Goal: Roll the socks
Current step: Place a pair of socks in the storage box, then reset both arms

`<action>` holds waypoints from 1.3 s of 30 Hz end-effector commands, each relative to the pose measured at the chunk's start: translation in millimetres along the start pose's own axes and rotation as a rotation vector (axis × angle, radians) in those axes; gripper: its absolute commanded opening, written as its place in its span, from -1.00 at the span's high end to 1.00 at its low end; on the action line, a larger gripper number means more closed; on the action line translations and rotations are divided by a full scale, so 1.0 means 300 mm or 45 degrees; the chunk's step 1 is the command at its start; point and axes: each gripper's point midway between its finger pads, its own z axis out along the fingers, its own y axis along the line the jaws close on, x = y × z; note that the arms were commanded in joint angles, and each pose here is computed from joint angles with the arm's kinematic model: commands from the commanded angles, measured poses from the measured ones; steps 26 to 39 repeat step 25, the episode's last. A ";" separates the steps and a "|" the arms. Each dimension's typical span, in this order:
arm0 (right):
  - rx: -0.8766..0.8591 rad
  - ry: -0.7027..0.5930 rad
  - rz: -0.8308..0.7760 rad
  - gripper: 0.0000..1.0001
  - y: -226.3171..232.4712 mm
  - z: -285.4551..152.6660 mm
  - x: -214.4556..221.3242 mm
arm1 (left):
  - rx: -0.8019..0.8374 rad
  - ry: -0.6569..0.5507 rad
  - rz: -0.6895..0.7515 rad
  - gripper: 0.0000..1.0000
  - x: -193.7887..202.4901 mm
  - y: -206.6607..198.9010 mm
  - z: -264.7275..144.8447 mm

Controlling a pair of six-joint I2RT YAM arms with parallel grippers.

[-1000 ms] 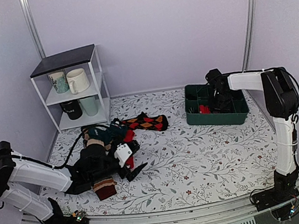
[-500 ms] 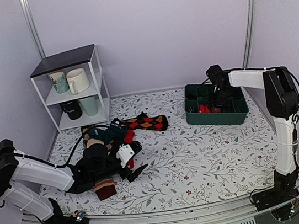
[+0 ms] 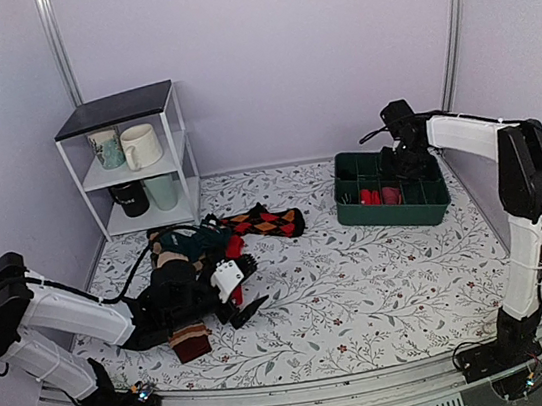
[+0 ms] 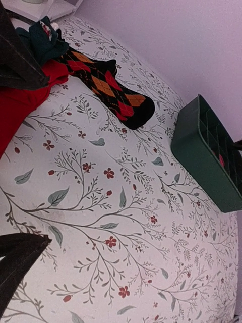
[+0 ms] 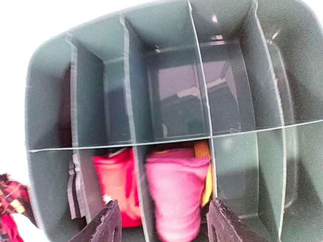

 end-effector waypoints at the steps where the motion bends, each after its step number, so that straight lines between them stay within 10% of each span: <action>1: -0.111 -0.114 -0.014 -0.24 0.033 -0.157 -0.075 | -0.071 -0.021 -0.006 -0.99 -0.020 0.049 -0.006; 6: -0.313 -0.199 -0.115 -0.98 0.088 -0.276 -0.073 | -0.128 -0.057 -0.029 -0.99 -0.039 0.080 -0.031; 16: -0.629 -0.417 -0.340 -1.00 0.070 -0.469 0.084 | -0.200 -0.099 -0.087 -0.99 -0.068 0.126 -0.066; 39: -0.550 -0.550 -0.365 -1.00 -0.037 -0.456 0.156 | -0.246 -0.172 -0.113 -0.99 -0.081 0.155 -0.094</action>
